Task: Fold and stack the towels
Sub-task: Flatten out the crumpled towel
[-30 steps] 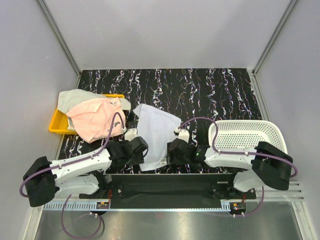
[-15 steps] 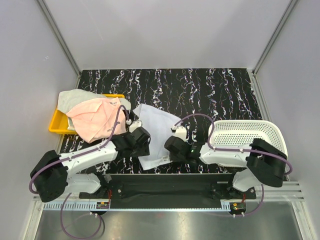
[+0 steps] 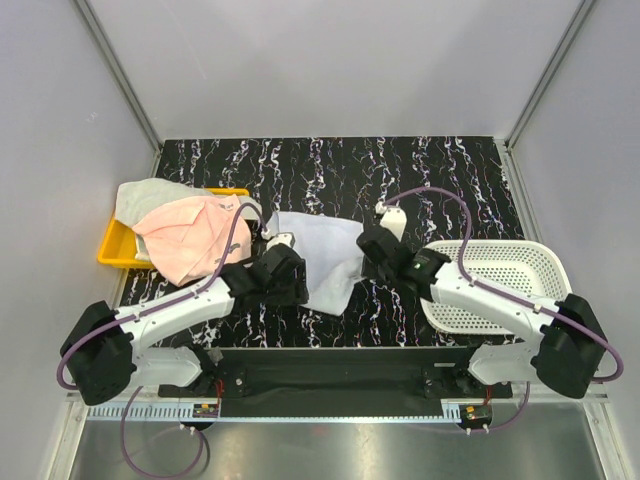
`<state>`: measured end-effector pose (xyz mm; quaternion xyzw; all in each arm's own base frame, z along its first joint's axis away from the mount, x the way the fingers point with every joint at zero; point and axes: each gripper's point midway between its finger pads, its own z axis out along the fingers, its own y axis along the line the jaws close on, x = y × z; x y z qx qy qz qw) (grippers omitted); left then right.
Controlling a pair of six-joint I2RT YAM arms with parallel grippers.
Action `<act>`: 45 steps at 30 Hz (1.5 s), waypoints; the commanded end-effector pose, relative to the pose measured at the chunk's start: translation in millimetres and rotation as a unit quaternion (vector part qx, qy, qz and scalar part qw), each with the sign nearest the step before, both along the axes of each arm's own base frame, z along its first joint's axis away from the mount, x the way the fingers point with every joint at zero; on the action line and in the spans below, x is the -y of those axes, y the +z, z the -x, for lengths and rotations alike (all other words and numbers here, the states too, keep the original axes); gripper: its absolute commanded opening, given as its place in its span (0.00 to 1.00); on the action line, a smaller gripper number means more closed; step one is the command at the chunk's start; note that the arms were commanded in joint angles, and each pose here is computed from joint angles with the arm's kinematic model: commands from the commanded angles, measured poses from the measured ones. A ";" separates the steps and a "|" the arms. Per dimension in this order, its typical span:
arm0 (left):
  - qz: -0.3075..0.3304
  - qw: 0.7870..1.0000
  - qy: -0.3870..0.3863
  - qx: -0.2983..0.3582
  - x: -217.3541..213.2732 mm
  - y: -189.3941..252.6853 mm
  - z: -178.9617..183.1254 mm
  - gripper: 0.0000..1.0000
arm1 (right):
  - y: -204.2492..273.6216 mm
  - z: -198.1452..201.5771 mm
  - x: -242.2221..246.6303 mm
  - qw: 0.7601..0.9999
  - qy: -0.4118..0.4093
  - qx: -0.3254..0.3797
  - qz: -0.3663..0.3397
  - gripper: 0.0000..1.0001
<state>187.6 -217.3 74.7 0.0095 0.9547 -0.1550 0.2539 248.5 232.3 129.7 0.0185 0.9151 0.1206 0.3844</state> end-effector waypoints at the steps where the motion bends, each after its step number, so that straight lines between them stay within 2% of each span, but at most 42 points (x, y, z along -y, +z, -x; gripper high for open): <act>1: 0.058 0.997 -0.030 0.029 23.8 22.6 -8.5 0.62 | 29.3 -26.7 6.7 0.999 0.001 0.034 0.022 0.00; 10: 0.122 0.989 -0.074 0.038 53.2 26.9 -2.9 0.57 | 63.1 -60.3 -20.8 0.998 0.024 0.048 0.037 0.00; 12: 0.116 0.991 -0.061 0.041 56.4 21.3 -5.5 0.57 | 61.3 -66.5 -25.0 0.998 0.027 0.044 0.044 0.00; 14: 0.119 0.991 -0.038 0.038 58.3 19.0 -8.5 0.65 | 72.5 -75.4 -29.8 0.998 0.025 0.052 0.037 0.00; 17: 0.113 0.992 0.009 0.048 54.2 17.0 -16.1 0.67 | 83.5 -83.7 -34.4 0.997 0.026 0.057 0.034 0.00; 22: 0.073 0.993 0.060 0.065 41.2 8.7 -26.4 0.67 | 98.6 -86.0 -36.0 0.997 0.024 0.064 0.029 0.00; 25: 0.022 0.994 0.085 0.072 28.8 -4.9 -36.4 0.67 | 101.0 -83.6 -36.7 0.997 0.028 0.062 0.024 0.00; 30: -0.049 0.986 0.134 0.087 11.6 -15.0 -71.0 0.66 | 99.0 -79.0 -33.9 0.998 0.023 0.057 0.018 0.00; 32: -0.050 0.983 0.147 0.098 7.7 -10.9 -84.1 0.65 | 97.3 -77.1 -32.6 0.998 0.023 0.055 0.017 0.00; 38: -0.036 0.975 0.177 0.128 -2.7 9.4 -128.6 0.54 | 97.5 -77.8 -25.2 0.998 0.015 0.061 0.029 0.00; 45: -0.022 0.974 0.176 0.138 7.5 22.2 -182.4 0.19 | 93.2 -105.4 -11.9 0.997 -0.006 0.070 0.040 0.00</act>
